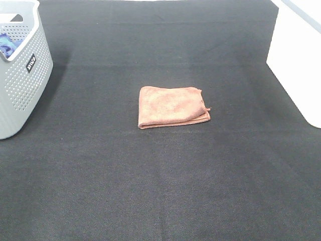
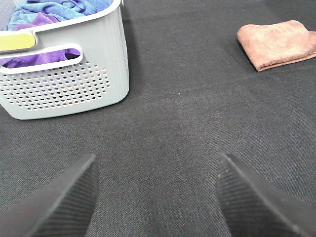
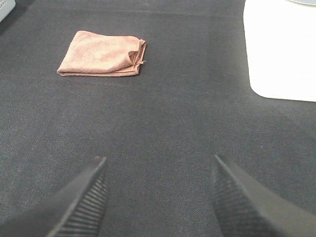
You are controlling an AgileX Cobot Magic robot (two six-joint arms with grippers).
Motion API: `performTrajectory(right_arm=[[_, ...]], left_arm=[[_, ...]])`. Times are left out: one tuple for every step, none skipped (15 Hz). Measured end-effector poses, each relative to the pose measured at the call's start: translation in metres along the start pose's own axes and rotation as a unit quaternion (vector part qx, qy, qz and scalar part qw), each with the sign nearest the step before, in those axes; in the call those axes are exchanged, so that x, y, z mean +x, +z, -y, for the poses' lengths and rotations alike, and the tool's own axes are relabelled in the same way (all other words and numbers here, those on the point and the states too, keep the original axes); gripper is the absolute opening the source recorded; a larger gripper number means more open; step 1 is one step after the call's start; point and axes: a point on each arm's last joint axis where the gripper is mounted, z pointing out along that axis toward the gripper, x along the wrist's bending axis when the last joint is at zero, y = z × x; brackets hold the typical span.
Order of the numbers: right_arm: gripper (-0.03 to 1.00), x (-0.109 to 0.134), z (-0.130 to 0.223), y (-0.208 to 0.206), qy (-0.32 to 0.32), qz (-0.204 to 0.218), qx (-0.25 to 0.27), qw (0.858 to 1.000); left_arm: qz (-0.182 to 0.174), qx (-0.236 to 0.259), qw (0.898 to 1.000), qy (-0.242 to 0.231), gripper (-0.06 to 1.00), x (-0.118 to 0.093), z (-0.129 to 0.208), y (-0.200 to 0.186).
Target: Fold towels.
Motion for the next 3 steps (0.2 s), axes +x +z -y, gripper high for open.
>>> performTrajectory(right_arm=[[0.58,0.0000,0.0000,0.0000,0.000,0.000,0.000,1.000],[0.58,0.0000,0.0000,0.0000,0.000,0.000,0.000,1.000],[0.58,0.0000,0.0000,0.0000,0.000,0.000,0.000,1.000]], left_arm=[[0.000,0.000,1.000,0.000,0.65,0.0000,0.0000,0.0000],[0.000,0.000,1.000,0.000,0.65,0.0000,0.0000,0.0000],[0.000,0.000,1.000,0.000,0.65,0.0000,0.0000,0.0000]])
